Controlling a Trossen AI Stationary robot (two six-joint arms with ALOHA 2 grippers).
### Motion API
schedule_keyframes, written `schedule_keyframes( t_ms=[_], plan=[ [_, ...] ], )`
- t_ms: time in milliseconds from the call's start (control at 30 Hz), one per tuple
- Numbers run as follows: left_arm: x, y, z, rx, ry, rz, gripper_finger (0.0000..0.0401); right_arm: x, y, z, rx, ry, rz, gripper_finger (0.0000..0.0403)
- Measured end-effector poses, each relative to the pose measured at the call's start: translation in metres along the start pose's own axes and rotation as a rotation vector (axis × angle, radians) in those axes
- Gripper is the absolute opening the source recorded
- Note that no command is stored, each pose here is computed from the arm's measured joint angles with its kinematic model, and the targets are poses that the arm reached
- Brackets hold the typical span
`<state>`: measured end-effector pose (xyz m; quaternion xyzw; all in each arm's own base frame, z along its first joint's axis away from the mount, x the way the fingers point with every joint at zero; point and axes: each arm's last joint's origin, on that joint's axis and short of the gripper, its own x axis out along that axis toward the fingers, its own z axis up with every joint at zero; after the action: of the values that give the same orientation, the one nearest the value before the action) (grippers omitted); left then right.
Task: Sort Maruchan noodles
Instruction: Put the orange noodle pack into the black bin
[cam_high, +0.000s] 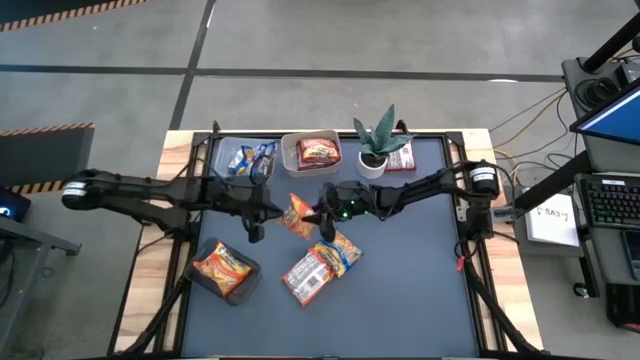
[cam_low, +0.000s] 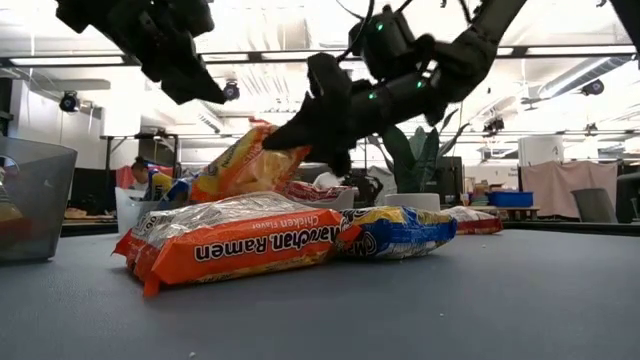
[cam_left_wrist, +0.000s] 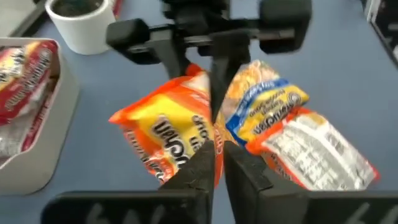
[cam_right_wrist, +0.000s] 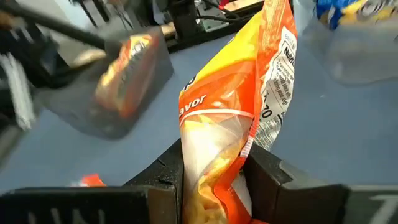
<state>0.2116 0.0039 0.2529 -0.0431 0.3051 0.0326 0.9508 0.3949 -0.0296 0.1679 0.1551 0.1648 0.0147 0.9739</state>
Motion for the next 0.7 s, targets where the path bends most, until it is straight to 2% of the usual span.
schedule_keyframes(
  t_ms=[133,333,500,700],
  plan=[
    [-0.003,0.001,0.002,-0.034,-0.034,0.028,0.0067,-0.004,0.015,-0.002,-0.151,0.042,-0.055,0.01],
    [0.008,0.002,0.004,-0.042,-0.051,0.065,0.0181,-0.003,0.035,-0.008,-0.298,0.044,-0.104,0.0097],
    [0.029,0.001,0.001,-0.013,-0.019,0.068,0.0267,-0.003,0.04,-0.011,-0.337,0.063,-0.115,0.0092],
    [0.054,0.0,-0.007,0.007,0.056,0.018,0.0315,-0.003,0.04,-0.013,-0.341,0.08,-0.115,0.0092]
  ],
)
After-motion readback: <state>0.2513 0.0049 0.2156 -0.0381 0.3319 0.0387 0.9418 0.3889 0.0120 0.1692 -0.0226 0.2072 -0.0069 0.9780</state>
